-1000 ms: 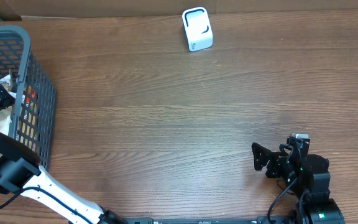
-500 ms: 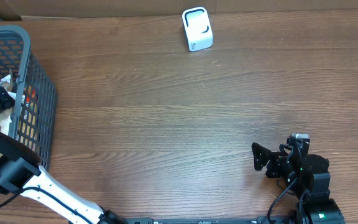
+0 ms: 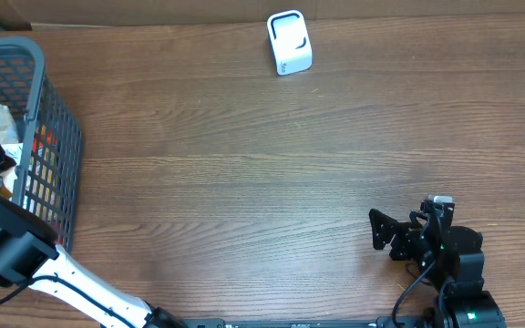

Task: Scan the item barcode
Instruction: 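Reach into the basket and grasp the brown-and-white snack bag with left gripper, then carry the snack bag to the scanner and drop it mid-table, then return the left gripper to the basket and grasp the white tube, then hold the white tube under the scanner, then place it beside the bag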

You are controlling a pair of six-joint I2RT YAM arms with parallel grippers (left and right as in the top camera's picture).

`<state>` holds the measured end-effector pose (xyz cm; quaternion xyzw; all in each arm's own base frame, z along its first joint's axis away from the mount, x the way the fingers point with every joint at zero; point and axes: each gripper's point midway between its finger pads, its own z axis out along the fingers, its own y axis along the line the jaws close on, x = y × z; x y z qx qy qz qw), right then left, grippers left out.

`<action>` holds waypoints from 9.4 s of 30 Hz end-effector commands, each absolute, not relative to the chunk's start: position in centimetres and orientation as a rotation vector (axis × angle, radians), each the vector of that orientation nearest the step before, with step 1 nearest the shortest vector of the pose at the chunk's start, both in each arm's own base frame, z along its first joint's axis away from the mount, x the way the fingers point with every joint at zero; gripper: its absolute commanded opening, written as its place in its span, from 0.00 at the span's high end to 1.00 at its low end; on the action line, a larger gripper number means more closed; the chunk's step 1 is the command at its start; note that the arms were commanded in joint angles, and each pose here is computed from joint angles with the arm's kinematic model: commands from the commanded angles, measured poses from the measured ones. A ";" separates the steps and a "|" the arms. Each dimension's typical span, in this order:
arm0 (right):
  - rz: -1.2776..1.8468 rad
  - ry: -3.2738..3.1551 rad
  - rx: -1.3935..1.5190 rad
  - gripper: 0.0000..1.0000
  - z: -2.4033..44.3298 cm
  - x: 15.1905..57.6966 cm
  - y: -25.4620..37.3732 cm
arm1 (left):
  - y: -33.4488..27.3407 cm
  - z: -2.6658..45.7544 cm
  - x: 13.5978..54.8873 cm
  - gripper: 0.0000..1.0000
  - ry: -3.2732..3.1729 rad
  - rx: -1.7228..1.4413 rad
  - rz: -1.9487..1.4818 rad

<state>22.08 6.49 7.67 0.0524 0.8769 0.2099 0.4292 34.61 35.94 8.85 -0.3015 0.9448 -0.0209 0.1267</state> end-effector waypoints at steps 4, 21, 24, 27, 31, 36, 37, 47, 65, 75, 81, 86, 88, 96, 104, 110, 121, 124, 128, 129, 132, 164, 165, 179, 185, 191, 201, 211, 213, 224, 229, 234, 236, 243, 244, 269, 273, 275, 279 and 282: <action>0.524 2.180 0.126 0.00 7.8 22.1 6.6 | 33.6 11.3 36.6 0.96 2.658 -0.934 -0.280; 0.524 2.180 0.126 0.00 7.8 22.1 6.6 | 31.8 33.7 37.4 0.96 2.219 -0.818 -0.130; 0.524 2.180 0.126 0.00 7.8 22.1 6.6 | 30.5 34.3 37.4 0.96 2.211 -0.791 -0.194; 0.524 2.181 0.126 0.00 7.8 22.1 6.6 | 28.9 35.2 37.9 0.96 2.192 -0.736 -0.286; 0.524 2.180 0.126 0.00 7.8 22.1 6.6 | 25.7 37.4 38.2 0.96 2.165 -0.629 -0.377; 0.524 2.181 0.126 0.00 7.8 22.1 6.6 | 19.9 41.0 38.2 0.96 2.153 -0.438 -0.379; 0.524 2.181 0.126 0.00 7.8 22.1 6.6 | 18.3 42.0 38.2 0.96 2.146 -0.381 -0.374; 0.524 2.182 0.126 0.00 7.7 22.1 6.6 | 1.0 42.9 40.8 0.96 2.256 0.081 -0.302; 0.524 2.183 0.126 0.00 7.7 22.1 6.6 | -22.7 16.8 36.4 0.96 2.793 1.015 -0.290; 0.524 2.183 0.126 0.00 7.7 22.1 6.6 | -24.1 9.4 36.0 0.96 2.837 0.950 -0.299; 0.524 2.182 0.126 0.00 7.7 22.1 6.6 | -23.7 9.6 36.9 0.94 2.805 0.943 -0.236; 0.524 2.182 0.126 0.00 7.7 22.1 6.6 | -23.8 9.4 35.5 0.57 2.844 0.977 -0.240; 0.524 2.182 0.126 0.00 7.7 22.1 6.6 | -24.2 9.4 34.9 0.40 2.850 1.007 -0.262; 0.524 2.182 0.126 0.00 7.7 22.1 6.6 | -26.0 12.6 34.8 0.23 2.801 1.029 -0.400; 0.524 2.183 0.126 0.00 7.7 22.1 6.6 | -22.5 24.8 40.4 0.00 2.616 0.761 -0.404; 0.524 2.183 0.126 0.00 7.7 22.1 6.6 | -11.2 34.2 42.9 0.00 2.512 0.301 -0.303; 0.524 2.182 0.126 0.00 7.7 22.1 6.6 | 12.9 38.7 38.9 0.00 2.378 -0.489 -0.065; 0.524 2.182 0.126 0.00 7.7 22.1 6.6 | 17.5 38.2 37.1 0.00 2.356 -0.656 -0.018; 0.524 2.182 0.126 0.00 7.7 22.1 6.6 | 22.3 36.8 34.5 0.00 2.346 -0.852 0.034; 0.524 2.182 0.126 0.00 7.7 22.1 6.6 | 23.4 36.4 33.9 0.01 2.347 -0.898 0.050; 0.524 2.183 0.126 0.00 7.7 22.1 6.6 | 26.1 34.5 32.2 0.00 2.354 -1.035 0.070; 0.524 2.182 0.126 0.00 7.7 22.1 6.6 | 33.2 4.5 37.3 0.04 2.918 -0.597 -0.026; 0.524 2.182 0.126 0.00 7.7 22.1 6.6 | 33.2 3.9 37.3 0.05 2.927 -0.589 -0.034; 0.524 2.183 0.126 0.00 7.7 22.1 6.6 | 32.2 2.1 38.2 0.96 2.900 -0.628 -0.161; 0.524 2.182 0.126 0.00 7.7 22.1 6.6 | 32.2 4.8 38.1 0.96 2.884 -0.719 -0.169; 0.524 2.182 0.126 0.00 7.7 22.1 6.6 | 33.4 12.8 39.3 0.96 2.748 -0.814 -0.086; 0.525 2.182 0.126 0.00 7.7 22.1 6.6 | 29.3 30.9 40.5 0.96 2.343 -0.644 -0.123; 0.524 2.183 0.126 0.00 7.7 22.1 6.6 | 17.2 42.8 39.3 0.96 2.110 -0.268 -0.373; 0.524 2.182 0.126 0.00 7.7 22.1 6.6 | 14.7 44.0 39.3 0.96 2.094 -0.202 -0.402; 0.524 2.183 0.126 0.00 7.7 22.1 6.6 | -1.8 39.5 40.6 0.96 2.367 0.156 -0.541; 0.523 2.183 0.126 0.00 7.7 22.1 6.5 | -8.5 32.3 39.9 0.96 2.626 0.335 -0.577; 0.523 2.183 0.126 0.00 7.7 22.1 6.5 | -11.4 25.8 39.4 0.95 2.797 0.411 -0.585; 0.524 2.183 0.126 0.00 7.7 22.1 6.6 | -11.8 23.6 39.7 0.95 2.836 0.383 -0.607; 0.523 2.183 0.126 0.00 7.7 22.1 6.5 | -11.9 16.3 39.6 0.96 2.955 0.243 -0.651; 0.523 2.183 0.126 0.00 7.7 22.1 6.5 | -11.9 15.2 39.5 0.96 2.971 0.216 -0.653; 0.524 2.182 0.126 0.00 7.7 22.1 6.6 | -16.7 2.3 35.7 0.00 3.059 0.073 -0.614; 0.524 2.183 0.126 0.00 7.7 22.1 6.6 | -16.0 3.6 36.6 0.00 3.047 0.050 -0.593; 0.524 2.183 0.126 0.00 7.7 22.1 6.6 | -15.0 5.7 37.9 0.00 3.019 0.044 -0.564; 0.524 2.183 0.126 0.00 7.7 22.1 6.6 | -12.0 13.2 41.2 0.00 2.884 0.043 -0.469; 0.524 2.183 0.126 0.00 7.7 22.1 6.6 | -9.3 21.1 43.1 0.00 2.719 0.068 -0.409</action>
